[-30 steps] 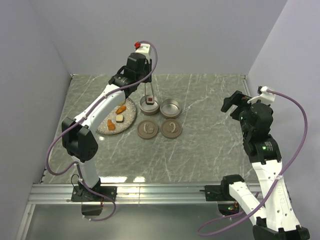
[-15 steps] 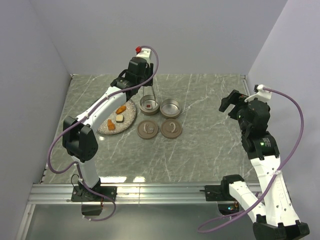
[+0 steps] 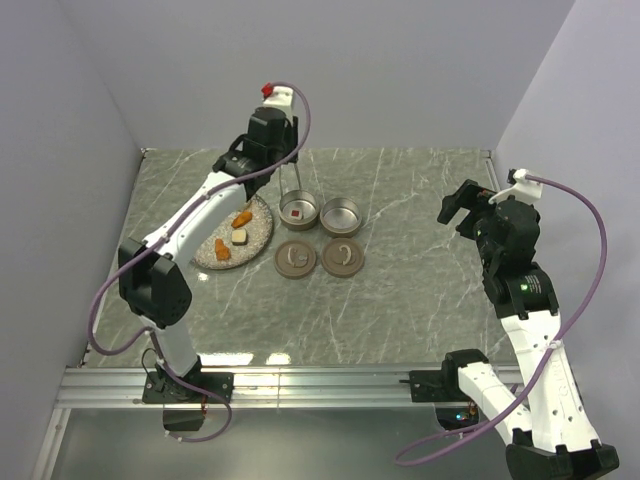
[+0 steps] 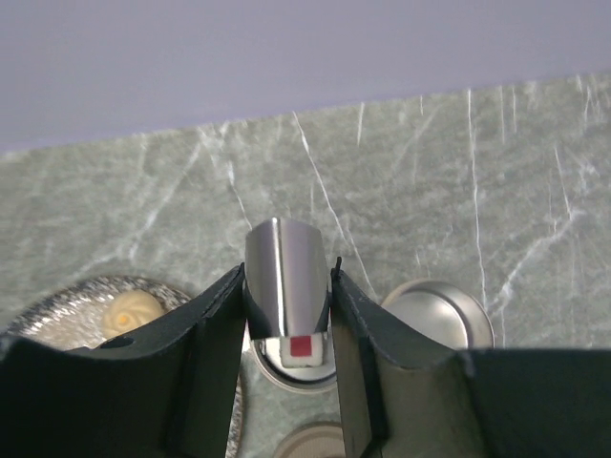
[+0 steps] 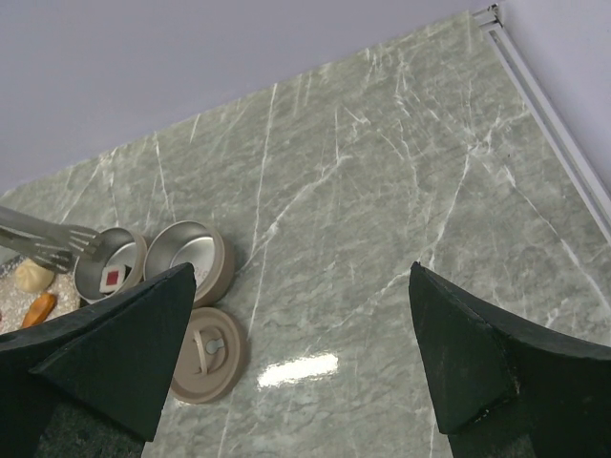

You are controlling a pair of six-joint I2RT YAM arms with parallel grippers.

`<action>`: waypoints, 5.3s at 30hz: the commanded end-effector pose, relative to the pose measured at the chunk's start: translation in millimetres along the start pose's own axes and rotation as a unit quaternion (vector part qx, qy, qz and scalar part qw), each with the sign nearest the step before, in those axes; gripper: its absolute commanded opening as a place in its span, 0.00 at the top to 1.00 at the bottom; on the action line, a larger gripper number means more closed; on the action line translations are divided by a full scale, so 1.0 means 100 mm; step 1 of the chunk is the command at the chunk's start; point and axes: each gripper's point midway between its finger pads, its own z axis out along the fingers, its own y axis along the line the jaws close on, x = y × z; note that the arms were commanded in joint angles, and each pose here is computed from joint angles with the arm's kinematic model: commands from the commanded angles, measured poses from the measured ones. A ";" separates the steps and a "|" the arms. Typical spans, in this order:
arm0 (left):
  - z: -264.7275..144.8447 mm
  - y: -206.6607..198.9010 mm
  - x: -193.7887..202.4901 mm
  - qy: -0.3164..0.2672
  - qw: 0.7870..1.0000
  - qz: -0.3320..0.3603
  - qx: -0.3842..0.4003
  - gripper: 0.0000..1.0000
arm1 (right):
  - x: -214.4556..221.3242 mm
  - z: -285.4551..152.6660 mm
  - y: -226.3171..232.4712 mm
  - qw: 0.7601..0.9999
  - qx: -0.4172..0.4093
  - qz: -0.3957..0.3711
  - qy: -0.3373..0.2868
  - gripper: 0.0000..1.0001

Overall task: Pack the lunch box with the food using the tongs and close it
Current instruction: Pick up the food using the clamp, then place the food into the lunch box, then pick up the food using the clamp

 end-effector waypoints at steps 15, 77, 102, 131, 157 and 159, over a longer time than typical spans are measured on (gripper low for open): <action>-0.31 1.39 -0.71 -0.100 0.987 -0.050 -0.117 0.53 | -0.22 -0.03 0.12 0.999 -0.019 0.011 -0.027 0.00; -0.16 1.48 -0.13 -0.090 0.990 -0.037 -0.098 0.75 | -0.21 -0.09 0.10 1.000 -0.019 0.005 -0.024 0.00; -0.62 -0.11 -0.47 -0.104 0.993 -0.006 0.057 0.76 | -0.23 -0.13 0.11 0.999 -0.024 0.011 -0.028 0.00; -0.35 -1.32 -0.26 -0.066 0.986 -0.001 0.152 0.76 | -0.16 -0.19 0.00 0.999 -0.004 0.011 -0.031 0.00; -0.53 -0.96 -0.49 -0.106 0.991 0.011 0.084 0.59 | -0.18 -0.15 0.06 0.999 -0.015 0.009 -0.027 0.00; -0.62 -0.84 -0.59 -0.114 0.991 0.007 0.076 0.59 | -0.18 -0.14 0.08 0.999 -0.019 0.010 -0.028 0.00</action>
